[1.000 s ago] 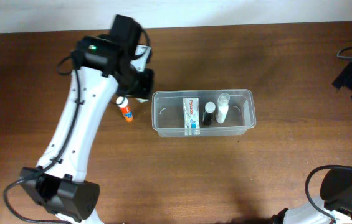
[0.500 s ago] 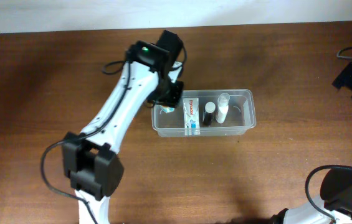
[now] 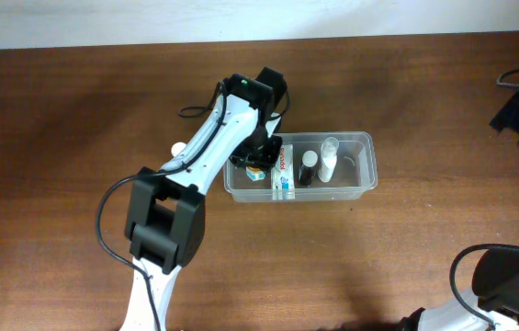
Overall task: Pack container
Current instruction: 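Lower the gold object into the container and open the left gripper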
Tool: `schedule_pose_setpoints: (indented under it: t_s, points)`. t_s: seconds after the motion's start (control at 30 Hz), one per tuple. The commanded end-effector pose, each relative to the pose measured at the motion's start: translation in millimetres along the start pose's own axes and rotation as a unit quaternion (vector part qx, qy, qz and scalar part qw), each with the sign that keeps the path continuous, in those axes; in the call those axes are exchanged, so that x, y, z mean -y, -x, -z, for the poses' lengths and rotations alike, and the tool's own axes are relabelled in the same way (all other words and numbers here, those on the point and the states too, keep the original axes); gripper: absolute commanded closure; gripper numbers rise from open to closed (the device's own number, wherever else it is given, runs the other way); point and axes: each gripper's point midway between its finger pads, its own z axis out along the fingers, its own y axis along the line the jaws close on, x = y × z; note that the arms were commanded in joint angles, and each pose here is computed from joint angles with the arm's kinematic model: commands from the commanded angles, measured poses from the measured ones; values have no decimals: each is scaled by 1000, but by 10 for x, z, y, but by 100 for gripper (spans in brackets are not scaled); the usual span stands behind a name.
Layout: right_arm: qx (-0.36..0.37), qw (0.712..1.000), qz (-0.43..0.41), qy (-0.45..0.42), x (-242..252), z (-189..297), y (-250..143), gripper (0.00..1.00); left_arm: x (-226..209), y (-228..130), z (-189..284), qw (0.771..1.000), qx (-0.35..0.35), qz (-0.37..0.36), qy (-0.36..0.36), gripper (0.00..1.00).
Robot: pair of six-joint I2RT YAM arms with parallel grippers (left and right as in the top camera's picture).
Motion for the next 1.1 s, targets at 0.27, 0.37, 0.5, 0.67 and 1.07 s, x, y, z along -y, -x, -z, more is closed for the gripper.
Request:
schedule_pose_setpoints:
  t_s: [0.27, 0.37, 0.5, 0.67, 1.07]
  points:
    - [0, 1000, -3, -1, 9, 1, 0, 2, -8, 66, -60, 1000, 4, 6, 3, 64]
    - [0, 1000, -3, -1, 9, 1, 0, 2, -23, 86, -62, 1000, 8, 6, 8, 64]
    - [0, 1000, -3, -1, 9, 1, 0, 2, -66, 115, -81, 1000, 13, 6, 20, 64]
    - [0, 1000, -3, -1, 9, 1, 0, 2, -59, 151, -80, 1000, 20, 5, 19, 64]
    - [0, 1000, -3, -1, 9, 1, 0, 2, -61, 155, -80, 1000, 21, 5, 19, 64]
